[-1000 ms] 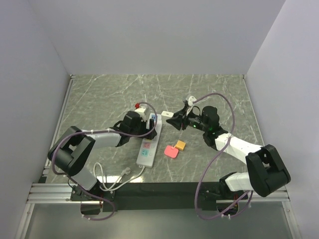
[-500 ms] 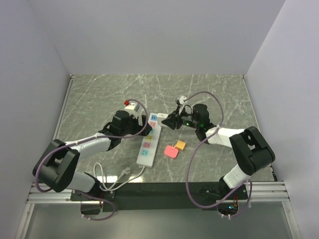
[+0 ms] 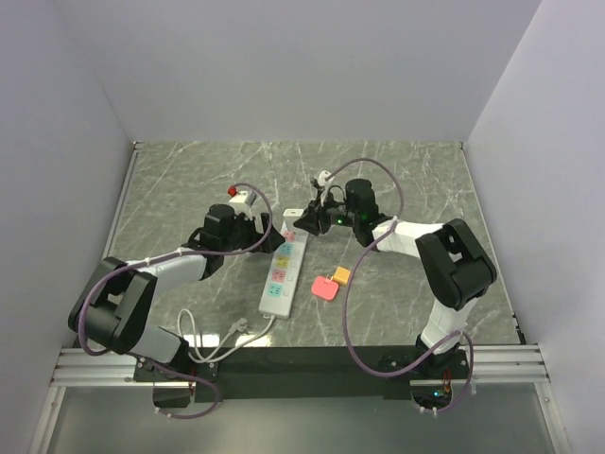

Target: Insert the plug

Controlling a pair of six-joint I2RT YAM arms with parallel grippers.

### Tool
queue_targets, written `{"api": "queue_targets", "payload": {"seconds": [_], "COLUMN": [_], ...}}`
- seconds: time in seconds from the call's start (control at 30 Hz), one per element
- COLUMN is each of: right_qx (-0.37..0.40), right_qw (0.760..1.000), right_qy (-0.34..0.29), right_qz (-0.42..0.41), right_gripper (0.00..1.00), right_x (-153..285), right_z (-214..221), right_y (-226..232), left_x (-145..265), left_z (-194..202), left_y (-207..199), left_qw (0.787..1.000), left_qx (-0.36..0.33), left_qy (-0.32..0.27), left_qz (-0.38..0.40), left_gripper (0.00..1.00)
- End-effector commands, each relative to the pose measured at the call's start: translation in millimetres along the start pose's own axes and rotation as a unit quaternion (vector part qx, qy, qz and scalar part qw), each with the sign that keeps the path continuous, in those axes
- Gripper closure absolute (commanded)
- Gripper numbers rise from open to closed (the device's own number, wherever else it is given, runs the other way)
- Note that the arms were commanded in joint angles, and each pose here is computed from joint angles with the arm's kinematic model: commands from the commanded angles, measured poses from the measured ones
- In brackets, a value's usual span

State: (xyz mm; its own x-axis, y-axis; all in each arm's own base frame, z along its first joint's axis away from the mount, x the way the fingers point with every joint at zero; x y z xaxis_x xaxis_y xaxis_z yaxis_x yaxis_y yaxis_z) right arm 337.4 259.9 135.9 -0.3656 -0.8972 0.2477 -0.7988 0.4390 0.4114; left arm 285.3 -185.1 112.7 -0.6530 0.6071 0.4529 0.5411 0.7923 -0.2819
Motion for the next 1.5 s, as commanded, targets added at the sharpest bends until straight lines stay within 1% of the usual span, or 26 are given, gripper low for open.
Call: {"api": "queue_targets", "payload": {"seconds": [0.0, 0.13, 0.17, 0.23, 0.37, 0.47, 0.5, 0.53, 0.67, 0.7, 0.73, 0.77, 0.83, 1.2, 1.3, 1.33, 1.4, 1.43, 1.47], "right_qx": [0.019, 0.011, 0.003, -0.003, -0.020, -0.034, -0.039, -0.039, -0.044, -0.040, -0.038, -0.041, -0.036, -0.042, -0.042, -0.041, -0.044, -0.039, -0.041], "right_qw": [1.000, 1.000, 1.000, 1.000, 0.999, 0.997, 0.996, 0.995, 0.992, 0.991, 0.990, 0.989, 0.987, 0.970, 0.966, 0.965, 0.964, 0.963, 0.963], "right_qy": [0.005, 0.008, 0.005, 0.002, -0.027, -0.051, -0.053, -0.070, -0.092, -0.102, -0.112, -0.111, -0.130, -0.189, -0.198, -0.207, -0.206, -0.217, -0.213], "right_qz": [-0.015, -0.001, 0.003, 0.013, 0.038, 0.043, 0.051, 0.051, 0.075, 0.076, 0.082, 0.083, 0.092, 0.150, 0.159, 0.157, 0.162, 0.157, 0.159], "right_gripper": [1.00, 1.00, 1.00, 1.00, 1.00, 1.00, 1.00, 1.00, 1.00, 1.00, 1.00, 1.00, 1.00, 1.00, 1.00, 1.00, 1.00, 1.00, 1.00], "right_x": [-11, -16, -16, -13, -7, 0, 4, 6, 22, 26, 29, 31, 36, 58, 62, 63, 66, 67, 69], "right_z": [-11, -6, -6, -4, -9, -6, 1, -1, 10, 6, 4, 9, 4, 6, 10, 9, 17, 15, 23], "right_y": [3, 1, 1, 0, 1, 5, 5, 7, 10, 13, 13, 15, 18, 24, 23, 24, 23, 24, 24], "left_x": [-3, -8, -10, -13, -21, -29, -34, -36, -43, -46, -47, -49, -52, -65, -67, -66, -65, -63, -61], "left_z": [-25, -13, -9, -1, 6, 9, 12, 14, 19, 20, 21, 21, 25, 36, 41, 43, 46, 48, 51], "left_y": [-11, -8, -3, -3, -9, -15, -18, -18, -24, -26, -26, -27, -28, -55, -61, -64, -66, -69, -70], "left_qw": [0.998, 0.999, 0.999, 1.000, 1.000, 0.999, 0.999, 0.999, 0.997, 0.997, 0.996, 0.996, 0.995, 0.983, 0.978, 0.976, 0.970, 0.967, 0.964], "left_qx": [-0.007, -0.011, -0.012, -0.015, -0.021, -0.037, -0.041, -0.048, -0.068, -0.073, -0.082, -0.086, -0.097, -0.152, -0.173, -0.179, -0.197, -0.202, -0.207], "left_qy": [-0.036, -0.019, -0.015, -0.003, 0.006, 0.011, 0.018, 0.020, 0.023, 0.023, 0.024, 0.025, 0.028, 0.030, 0.039, 0.040, 0.039, 0.038, 0.039], "left_qz": [0.054, 0.049, 0.028, 0.013, 0.002, 0.004, 0.005, 0.003, 0.020, 0.023, 0.023, 0.021, 0.024, 0.094, 0.109, 0.121, 0.139, 0.153, 0.164], "left_gripper": [0.07, 0.09, 0.09, 0.08, 0.07, 0.07, 0.07, 0.07, 0.06, 0.06, 0.03, 0.03, 0.03, 0.01, 0.03, 0.05, 0.06, 0.07, 0.07]}}
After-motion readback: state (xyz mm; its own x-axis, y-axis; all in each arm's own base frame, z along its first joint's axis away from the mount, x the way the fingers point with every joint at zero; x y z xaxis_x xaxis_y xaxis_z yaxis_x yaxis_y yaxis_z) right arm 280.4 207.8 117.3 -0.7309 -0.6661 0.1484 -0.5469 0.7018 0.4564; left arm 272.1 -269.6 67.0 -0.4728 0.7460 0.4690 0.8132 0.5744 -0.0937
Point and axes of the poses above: each gripper's point midway between its finger pads, its own x axis back along the fingers, its own y axis along the line the jaws close on, z = x × y, the point moved 6 cm from there along x, back along the fingers, and after that the axes turned 14 degrees about -x, right-handed, at the moved point
